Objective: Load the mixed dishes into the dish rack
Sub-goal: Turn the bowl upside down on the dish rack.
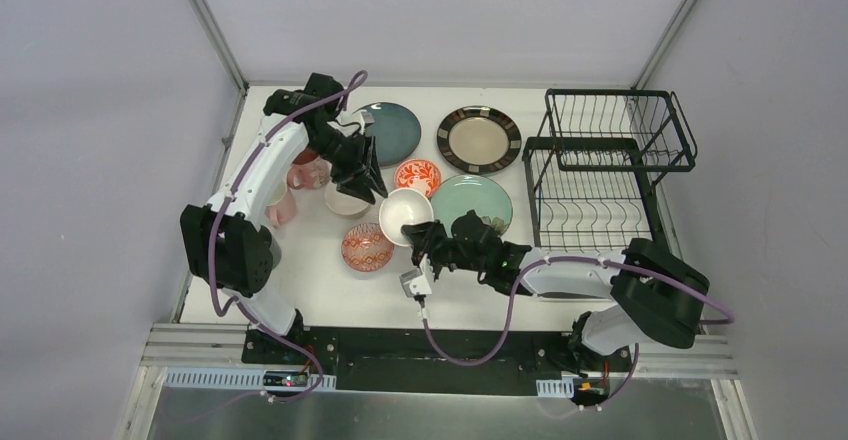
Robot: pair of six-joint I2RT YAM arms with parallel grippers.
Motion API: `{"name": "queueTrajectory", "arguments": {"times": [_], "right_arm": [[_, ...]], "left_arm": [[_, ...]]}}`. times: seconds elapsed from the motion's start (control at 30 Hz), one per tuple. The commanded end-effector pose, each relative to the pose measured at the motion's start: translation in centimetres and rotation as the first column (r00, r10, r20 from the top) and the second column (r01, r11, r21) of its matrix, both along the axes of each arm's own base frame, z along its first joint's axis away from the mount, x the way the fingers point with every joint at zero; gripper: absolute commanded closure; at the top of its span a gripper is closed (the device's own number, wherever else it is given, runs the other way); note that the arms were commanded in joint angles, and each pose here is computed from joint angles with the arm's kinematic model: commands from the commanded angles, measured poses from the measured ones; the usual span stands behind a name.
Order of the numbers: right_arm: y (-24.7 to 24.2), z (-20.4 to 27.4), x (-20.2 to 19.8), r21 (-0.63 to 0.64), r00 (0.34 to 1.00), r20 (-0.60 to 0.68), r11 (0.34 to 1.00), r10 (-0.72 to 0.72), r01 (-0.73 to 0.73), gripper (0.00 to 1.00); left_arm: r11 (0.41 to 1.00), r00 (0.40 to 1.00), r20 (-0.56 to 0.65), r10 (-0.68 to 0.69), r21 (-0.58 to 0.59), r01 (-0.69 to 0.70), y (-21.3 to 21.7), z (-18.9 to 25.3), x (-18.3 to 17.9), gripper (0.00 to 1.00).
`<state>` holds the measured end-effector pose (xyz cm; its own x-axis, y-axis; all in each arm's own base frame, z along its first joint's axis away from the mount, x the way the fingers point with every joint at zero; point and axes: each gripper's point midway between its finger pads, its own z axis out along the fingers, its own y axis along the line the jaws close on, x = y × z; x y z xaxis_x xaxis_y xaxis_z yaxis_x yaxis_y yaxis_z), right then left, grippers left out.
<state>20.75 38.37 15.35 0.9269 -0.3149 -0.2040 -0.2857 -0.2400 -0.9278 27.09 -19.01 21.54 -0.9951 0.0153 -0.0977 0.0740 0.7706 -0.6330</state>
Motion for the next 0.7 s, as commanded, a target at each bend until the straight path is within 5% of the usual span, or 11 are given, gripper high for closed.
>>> {"name": "queueTrajectory", "arguments": {"times": [0.0, 0.23, 0.4, 0.6, 0.67], "right_arm": [[0.3, 1.5, -0.1, 0.086, 0.999, -0.031, 0.996, -0.019, 0.021, 0.89], [-0.5, 1.3, 0.2, 0.113, 0.994, -0.082, 0.990, -0.073, 0.082, 0.92], [-1.1, 2.7, -0.3, 0.193, 0.957, -0.271, 0.968, -0.106, 0.162, 0.95], [-2.7, 5.5, -0.6, 0.263, 0.773, -0.616, 0.885, -0.152, 0.384, 0.98], [-3.7, 6.5, -0.6, 0.268, 0.673, -0.724, 0.837, -0.152, 0.478, 1.00]], "left_arm": [[0.999, 0.993, 0.112, 0.046, -0.016, -0.045, 0.5, 2.4, 1.8, 0.59], [0.997, 0.985, 0.156, 0.076, -0.036, -0.071, 1.0, 3.2, 2.4, 0.55], [0.997, 0.971, 0.230, 0.061, -0.065, -0.047, 1.1, 4.4, 2.2, 0.44], [0.995, 0.921, 0.381, 0.078, -0.085, -0.049, 1.4, 6.1, 2.2, 0.28], [0.994, 0.908, 0.408, 0.093, -0.090, -0.061, 1.6, 6.0, 2.1, 0.12]]}}
